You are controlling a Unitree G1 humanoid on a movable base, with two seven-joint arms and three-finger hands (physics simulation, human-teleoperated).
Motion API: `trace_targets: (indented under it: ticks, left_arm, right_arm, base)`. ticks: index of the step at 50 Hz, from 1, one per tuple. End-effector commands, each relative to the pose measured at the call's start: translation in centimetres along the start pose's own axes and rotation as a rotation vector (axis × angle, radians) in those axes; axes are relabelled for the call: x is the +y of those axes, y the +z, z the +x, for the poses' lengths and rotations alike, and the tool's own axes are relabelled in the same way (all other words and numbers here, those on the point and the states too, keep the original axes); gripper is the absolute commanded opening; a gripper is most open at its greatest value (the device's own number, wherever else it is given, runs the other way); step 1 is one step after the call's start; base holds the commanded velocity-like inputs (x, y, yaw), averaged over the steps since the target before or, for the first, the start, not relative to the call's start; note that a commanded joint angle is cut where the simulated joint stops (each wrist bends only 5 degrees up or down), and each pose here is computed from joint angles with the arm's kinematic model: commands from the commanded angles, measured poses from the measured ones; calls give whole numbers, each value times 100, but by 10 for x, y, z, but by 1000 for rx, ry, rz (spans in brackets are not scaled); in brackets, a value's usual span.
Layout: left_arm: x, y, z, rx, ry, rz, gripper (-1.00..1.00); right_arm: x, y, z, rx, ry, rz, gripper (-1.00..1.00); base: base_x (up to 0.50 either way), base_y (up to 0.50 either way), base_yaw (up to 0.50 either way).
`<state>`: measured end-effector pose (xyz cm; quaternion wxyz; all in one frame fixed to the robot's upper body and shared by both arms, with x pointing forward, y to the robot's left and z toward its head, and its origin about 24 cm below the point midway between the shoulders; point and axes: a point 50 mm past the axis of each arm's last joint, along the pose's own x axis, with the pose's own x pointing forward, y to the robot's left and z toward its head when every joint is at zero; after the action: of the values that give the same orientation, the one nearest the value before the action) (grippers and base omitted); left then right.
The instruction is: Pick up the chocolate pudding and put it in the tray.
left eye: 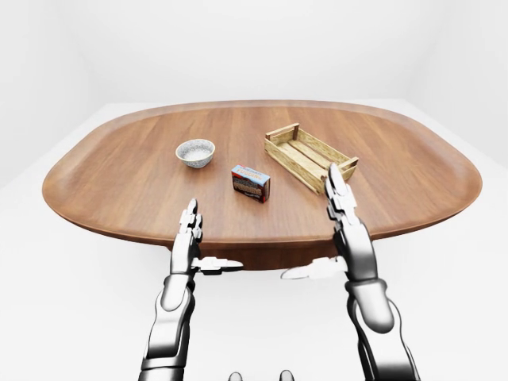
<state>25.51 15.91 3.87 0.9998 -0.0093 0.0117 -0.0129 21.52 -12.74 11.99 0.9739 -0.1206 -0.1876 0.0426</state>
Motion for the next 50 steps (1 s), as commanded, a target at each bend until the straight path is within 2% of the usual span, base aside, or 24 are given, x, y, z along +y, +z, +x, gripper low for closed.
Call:
trace_targets:
  ticks: [1,19,50]
  left_arm:
    - [0,0,0,1,1,1,100]
    - [0,0,0,1,1,0,100]
    - [0,0,0,0,2,0,100]
  right_arm:
    - [-6,55,-12,-208,-50,-55,100]
    - [-5,54,-12,-206,-46,-60,100]
    - [-3,54,-13,-208,-32,-67,100]
  base:
    - [0,0,0]
    - [1,0,0]
    - [29,0,0]
